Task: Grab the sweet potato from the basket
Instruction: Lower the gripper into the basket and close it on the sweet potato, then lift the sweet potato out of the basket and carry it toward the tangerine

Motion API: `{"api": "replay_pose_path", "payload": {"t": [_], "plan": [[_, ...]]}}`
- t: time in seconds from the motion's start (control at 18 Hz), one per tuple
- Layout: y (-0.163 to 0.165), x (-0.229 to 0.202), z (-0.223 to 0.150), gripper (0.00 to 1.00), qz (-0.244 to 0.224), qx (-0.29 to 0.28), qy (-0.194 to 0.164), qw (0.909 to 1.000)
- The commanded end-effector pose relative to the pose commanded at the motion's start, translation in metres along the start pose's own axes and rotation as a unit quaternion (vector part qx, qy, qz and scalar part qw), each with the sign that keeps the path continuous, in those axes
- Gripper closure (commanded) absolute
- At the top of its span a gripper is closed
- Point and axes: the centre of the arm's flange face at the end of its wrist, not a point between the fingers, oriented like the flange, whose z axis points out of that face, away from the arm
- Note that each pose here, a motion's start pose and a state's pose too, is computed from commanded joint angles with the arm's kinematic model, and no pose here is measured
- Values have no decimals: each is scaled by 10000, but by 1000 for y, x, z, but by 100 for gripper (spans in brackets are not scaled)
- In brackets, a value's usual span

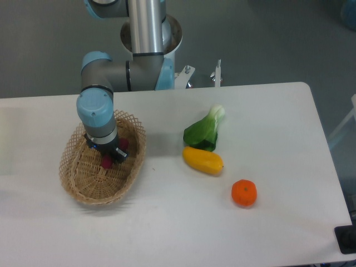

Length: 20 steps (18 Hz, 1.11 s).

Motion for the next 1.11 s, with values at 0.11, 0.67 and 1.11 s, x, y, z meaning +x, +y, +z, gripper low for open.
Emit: {"api": "replay_pose_path", "payload": {"t": [0.11, 0.67, 1.11], "plan": [[1, -1, -5, 79, -13, 32, -23, 10000], [-14, -64, -84, 79, -294, 619, -547, 9961], [3, -144, -131, 79, -431, 899, -940, 9906]]}}
